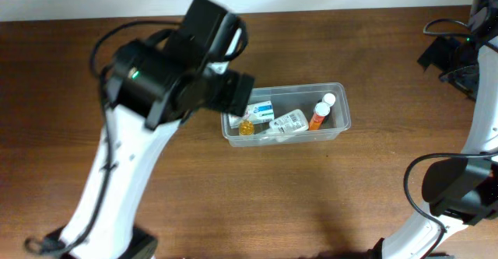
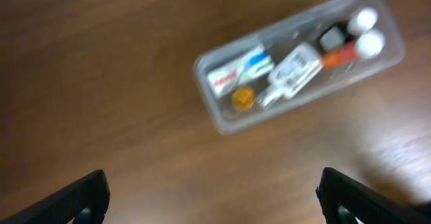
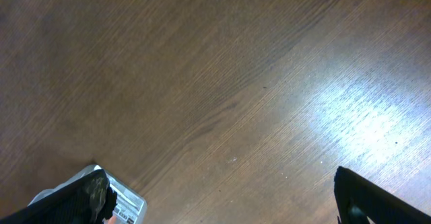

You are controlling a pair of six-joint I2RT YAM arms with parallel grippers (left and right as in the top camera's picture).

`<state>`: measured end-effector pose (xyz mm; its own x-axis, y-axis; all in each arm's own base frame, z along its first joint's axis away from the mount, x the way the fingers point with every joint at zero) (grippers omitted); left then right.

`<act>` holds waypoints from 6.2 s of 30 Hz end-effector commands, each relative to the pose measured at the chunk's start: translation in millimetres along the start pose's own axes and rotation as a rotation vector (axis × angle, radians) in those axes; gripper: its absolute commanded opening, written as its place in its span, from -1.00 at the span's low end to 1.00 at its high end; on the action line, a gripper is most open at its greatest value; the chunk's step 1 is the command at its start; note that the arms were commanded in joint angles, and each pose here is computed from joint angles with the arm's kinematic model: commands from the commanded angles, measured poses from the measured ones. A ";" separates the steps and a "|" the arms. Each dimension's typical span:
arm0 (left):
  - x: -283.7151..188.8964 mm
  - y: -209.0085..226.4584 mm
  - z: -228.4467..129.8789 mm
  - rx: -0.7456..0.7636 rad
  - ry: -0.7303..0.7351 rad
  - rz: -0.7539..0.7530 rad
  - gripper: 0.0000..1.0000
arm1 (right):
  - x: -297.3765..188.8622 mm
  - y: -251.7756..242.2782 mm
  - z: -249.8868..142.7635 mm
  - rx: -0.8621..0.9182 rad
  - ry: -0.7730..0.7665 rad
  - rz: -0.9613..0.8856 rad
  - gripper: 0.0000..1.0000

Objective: Pack container

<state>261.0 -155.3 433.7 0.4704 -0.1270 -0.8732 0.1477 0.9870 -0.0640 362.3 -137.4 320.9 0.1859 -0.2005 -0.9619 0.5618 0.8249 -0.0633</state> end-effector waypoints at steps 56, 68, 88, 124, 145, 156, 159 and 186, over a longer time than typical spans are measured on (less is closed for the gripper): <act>96.0 66.8 -167.7 -0.364 -0.107 0.088 0.99 | -9.1 -2.8 0.1 0.010 -0.031 -0.006 0.97; 106.7 63.7 -158.2 -0.360 -0.127 0.116 0.99 | -9.1 -2.8 0.1 0.010 -0.031 -0.006 0.97; 98.8 93.0 -192.4 -0.507 -0.493 -0.058 0.99 | -9.1 -2.8 0.1 0.010 -0.031 -0.006 0.96; 139.3 138.7 -225.7 -0.711 -1.055 -0.200 0.99 | -9.1 -2.8 0.1 0.010 -0.031 -0.006 0.97; 154.9 167.3 -245.8 -0.805 -1.111 -0.034 0.99 | -9.1 -2.8 0.1 0.010 -0.031 -0.006 0.97; 155.5 169.6 -246.8 -0.814 -1.108 -0.017 0.99 | -9.1 -2.8 0.1 0.010 -0.031 -0.006 0.97; 155.5 169.6 -246.8 -0.814 -1.108 -0.017 0.99 | -9.1 -2.8 0.1 0.010 -0.031 -0.006 0.97; 155.6 169.6 -246.8 -0.814 -1.108 -0.017 0.99 | -9.2 -2.9 0.1 0.010 -0.031 -0.005 0.97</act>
<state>145.0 16.4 167.7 0.9711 0.2310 -0.0599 -0.2109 0.7134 -0.6682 362.3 -137.4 320.9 0.1859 -0.2005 -0.9619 0.5618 0.8249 -0.0633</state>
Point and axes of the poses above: each gripper's point midway between its finger pads, its own x axis out along the fingers, its own y axis along the line the jaws close on, z = x × y, the point moved 10 cm from there along -x, back along the fingers, and after that the axes turned 13 degrees about -x, right-handed, at the moved point
